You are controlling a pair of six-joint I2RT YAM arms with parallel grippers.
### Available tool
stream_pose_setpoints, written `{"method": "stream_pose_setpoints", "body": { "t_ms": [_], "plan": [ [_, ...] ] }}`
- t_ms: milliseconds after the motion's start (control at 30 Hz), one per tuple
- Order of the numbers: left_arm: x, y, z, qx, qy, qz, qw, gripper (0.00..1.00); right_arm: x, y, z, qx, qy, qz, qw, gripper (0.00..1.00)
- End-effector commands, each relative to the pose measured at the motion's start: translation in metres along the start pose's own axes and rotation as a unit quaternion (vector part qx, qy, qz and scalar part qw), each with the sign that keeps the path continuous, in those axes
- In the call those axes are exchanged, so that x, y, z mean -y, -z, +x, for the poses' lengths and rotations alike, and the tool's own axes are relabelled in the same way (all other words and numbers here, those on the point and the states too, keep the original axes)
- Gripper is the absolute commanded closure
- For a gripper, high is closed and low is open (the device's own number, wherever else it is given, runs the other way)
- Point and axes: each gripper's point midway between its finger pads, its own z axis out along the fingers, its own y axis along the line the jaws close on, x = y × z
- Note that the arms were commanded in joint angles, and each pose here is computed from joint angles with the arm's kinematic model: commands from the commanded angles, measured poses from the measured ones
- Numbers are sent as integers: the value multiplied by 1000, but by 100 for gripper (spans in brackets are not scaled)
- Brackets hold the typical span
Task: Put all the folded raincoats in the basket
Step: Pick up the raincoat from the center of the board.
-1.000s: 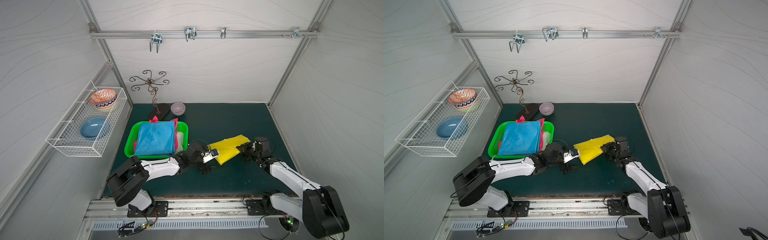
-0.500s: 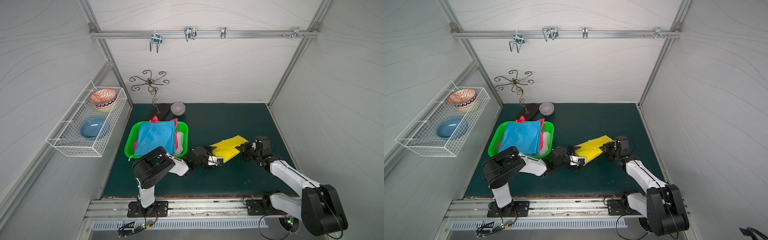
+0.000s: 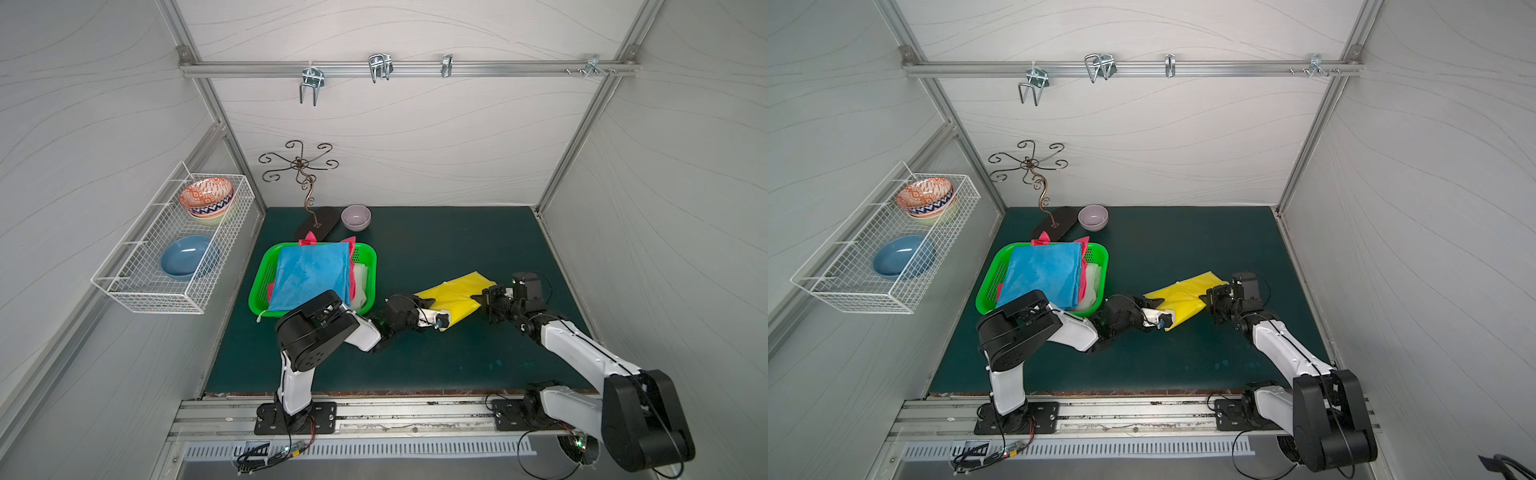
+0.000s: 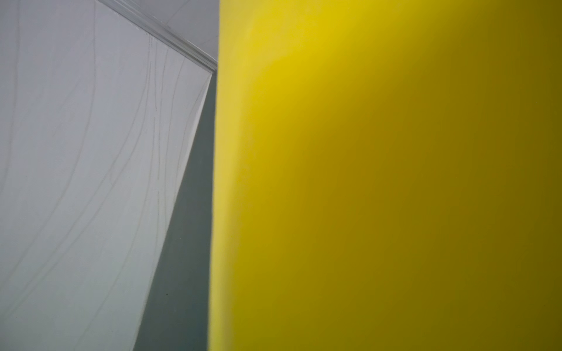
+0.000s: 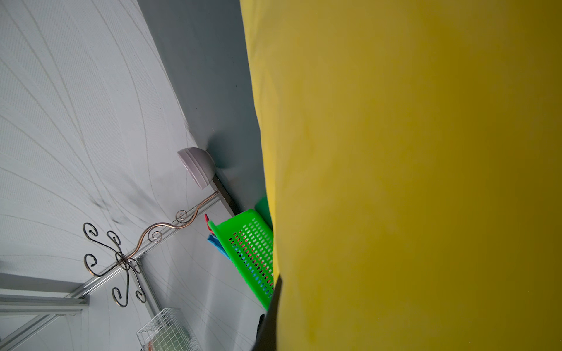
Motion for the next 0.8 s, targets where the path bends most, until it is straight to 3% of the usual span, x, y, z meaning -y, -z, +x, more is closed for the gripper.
{"method": "stream_pose_setpoints", "body": {
  "t_ms": [0,100,267,433,667,767],
  "plan": [
    [-37,19,-31,28,-7,-34,999,96,-19,4,4,-15,12,-14,1000,100],
    [-40,33,-42,14,2,22,1000,100,-39,7,9,-24,18,-30,999,100],
    [-71,58,-60,20,18,-9,1000,100,-78,14,19,-38,39,-53,997,100],
    [-97,88,-61,-21,20,-21,999,100,-118,10,51,-67,76,-80,992,100],
    [-143,152,-33,-88,19,-77,993,100,-163,-17,109,-129,134,-99,978,100],
    [-149,183,-19,-118,23,-73,990,100,-179,-32,136,-168,156,-105,968,100]
  ]
}}
